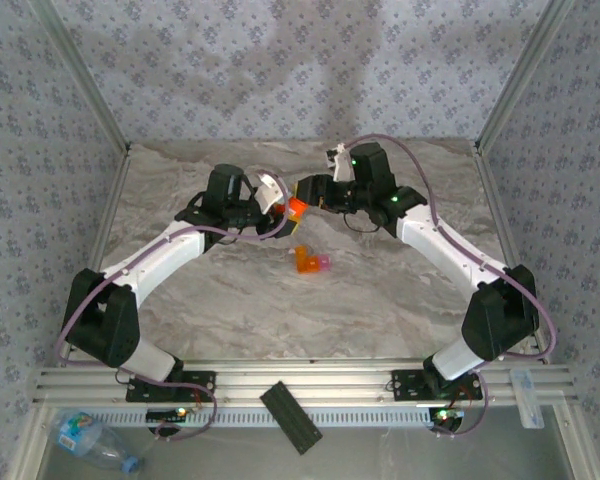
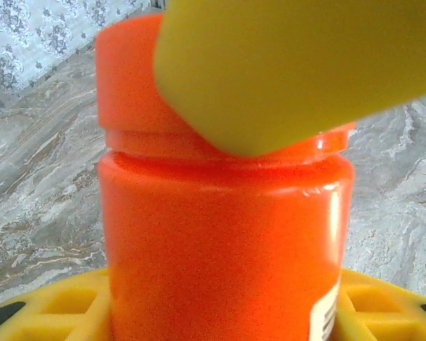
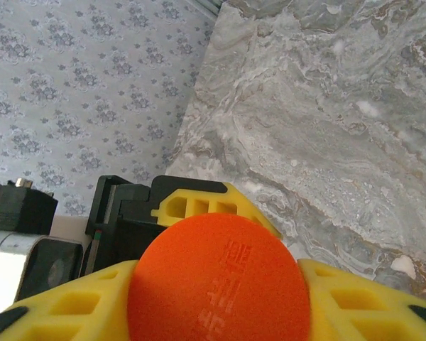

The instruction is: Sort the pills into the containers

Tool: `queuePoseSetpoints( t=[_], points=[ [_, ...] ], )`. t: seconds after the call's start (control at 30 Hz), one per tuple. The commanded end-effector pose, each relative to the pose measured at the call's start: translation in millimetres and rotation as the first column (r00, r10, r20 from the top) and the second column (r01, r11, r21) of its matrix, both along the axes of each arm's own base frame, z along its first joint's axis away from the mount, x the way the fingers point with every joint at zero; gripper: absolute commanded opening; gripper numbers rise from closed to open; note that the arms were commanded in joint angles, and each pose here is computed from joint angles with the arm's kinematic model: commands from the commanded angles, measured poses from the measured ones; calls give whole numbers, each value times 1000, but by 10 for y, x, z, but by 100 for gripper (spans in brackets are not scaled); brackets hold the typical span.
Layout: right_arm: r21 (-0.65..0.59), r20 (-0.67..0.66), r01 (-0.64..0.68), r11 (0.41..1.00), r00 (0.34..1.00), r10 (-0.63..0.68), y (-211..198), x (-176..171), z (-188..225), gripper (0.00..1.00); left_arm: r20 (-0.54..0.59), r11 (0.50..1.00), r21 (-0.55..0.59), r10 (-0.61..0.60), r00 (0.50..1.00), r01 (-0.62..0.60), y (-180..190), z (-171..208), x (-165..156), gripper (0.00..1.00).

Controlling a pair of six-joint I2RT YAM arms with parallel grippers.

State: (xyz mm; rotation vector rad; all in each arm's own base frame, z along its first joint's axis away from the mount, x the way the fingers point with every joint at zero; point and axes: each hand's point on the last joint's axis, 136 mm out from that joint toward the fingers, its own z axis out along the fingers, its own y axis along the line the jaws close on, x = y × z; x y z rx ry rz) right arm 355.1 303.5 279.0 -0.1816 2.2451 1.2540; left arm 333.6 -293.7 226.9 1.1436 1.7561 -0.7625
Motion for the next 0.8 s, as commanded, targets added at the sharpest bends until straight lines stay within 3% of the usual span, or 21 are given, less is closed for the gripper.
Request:
queuePoseSetpoints(
  t=[0.0, 0.07, 0.17, 0.27, 0.47, 0.77],
  points=[
    [-8, 75, -26, 1000, 997, 26, -70, 33, 68, 41, 54, 998, -50, -41, 998, 44, -71, 247, -16, 0],
    [-20, 134, -104, 994, 985, 106, -42, -14, 75, 39, 51, 997, -54, -49, 997, 52, -72, 261, -39, 0],
    [-80, 298, -264, 961, 914, 275, -49, -167, 63, 40, 36, 994, -69, -82, 996, 85, -91, 296, -104, 0],
    [-177, 379, -303, 936, 857, 349, -168, -214, -104, 41, 3, 988, -89, -128, 992, 127, -110, 336, -192, 0],
    [-158, 329, -335, 929, 869, 369, -268, -122, -268, 39, -47, 979, -111, -175, 984, 168, -142, 341, -263, 0],
    [-41, 257, -266, 963, 929, 267, -249, -39, -349, 39, -12, 989, -98, -109, 994, 108, -115, 300, -140, 0]
  ],
)
